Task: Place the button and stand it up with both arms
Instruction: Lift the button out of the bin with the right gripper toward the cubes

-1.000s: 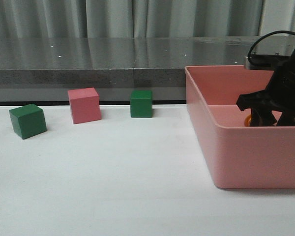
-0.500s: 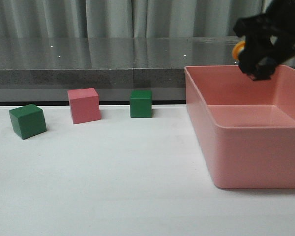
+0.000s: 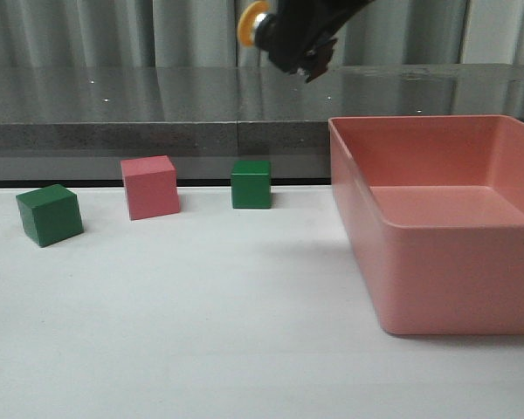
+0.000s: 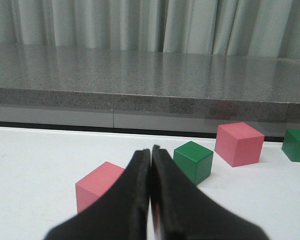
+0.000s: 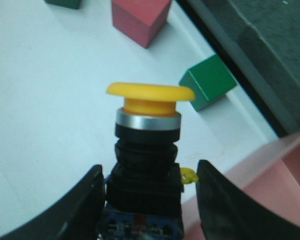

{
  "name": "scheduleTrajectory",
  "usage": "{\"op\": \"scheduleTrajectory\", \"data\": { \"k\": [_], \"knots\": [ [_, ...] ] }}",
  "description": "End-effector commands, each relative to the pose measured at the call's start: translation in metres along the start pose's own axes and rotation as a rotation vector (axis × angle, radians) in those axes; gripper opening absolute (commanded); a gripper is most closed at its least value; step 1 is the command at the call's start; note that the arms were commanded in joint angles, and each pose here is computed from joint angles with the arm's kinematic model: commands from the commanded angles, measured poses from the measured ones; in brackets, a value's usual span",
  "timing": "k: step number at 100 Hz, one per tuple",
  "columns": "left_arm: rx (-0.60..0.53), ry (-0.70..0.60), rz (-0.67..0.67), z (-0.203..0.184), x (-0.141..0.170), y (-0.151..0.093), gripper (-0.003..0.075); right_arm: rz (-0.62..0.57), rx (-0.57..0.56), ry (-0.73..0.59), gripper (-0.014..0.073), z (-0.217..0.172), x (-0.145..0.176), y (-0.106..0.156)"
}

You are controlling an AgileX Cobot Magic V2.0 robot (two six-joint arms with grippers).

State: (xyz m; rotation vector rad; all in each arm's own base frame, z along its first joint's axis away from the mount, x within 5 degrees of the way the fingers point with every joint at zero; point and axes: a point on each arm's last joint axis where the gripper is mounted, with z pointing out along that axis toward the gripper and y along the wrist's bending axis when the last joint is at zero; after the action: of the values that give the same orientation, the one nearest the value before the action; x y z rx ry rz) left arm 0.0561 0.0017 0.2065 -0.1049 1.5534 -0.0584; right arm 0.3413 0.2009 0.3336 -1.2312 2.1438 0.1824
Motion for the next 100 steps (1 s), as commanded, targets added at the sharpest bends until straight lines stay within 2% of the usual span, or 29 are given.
{"op": "scheduleTrajectory", "data": {
  "k": [1,20,50,68,100],
  "knots": [
    [0.015,-0.08,-0.011,-0.002,0.001,0.0,-0.0019,-0.118,-0.008,-0.06,0.0134,-0.006,-0.023,0.006],
    [0.015,-0.08,-0.011,-0.002,0.001,0.0,-0.0019,-0.323,-0.097,-0.016,0.0134,0.049,-0.041,0.03],
    [0.015,-0.08,-0.011,-0.002,0.001,0.0,-0.0019,-0.483,-0.201,0.068,0.0134,0.127,-0.034,0.056],
    [0.015,-0.08,-0.011,-0.002,0.001,0.0,-0.0019,-0.507,-0.24,0.12,0.0134,0.155,-0.021,0.062],
    [0.015,-0.08,-0.011,-0.002,0.001,0.0,-0.0019,-0.518,-0.26,0.162,0.0134,0.174,-0.01,0.064]
  ]
}}
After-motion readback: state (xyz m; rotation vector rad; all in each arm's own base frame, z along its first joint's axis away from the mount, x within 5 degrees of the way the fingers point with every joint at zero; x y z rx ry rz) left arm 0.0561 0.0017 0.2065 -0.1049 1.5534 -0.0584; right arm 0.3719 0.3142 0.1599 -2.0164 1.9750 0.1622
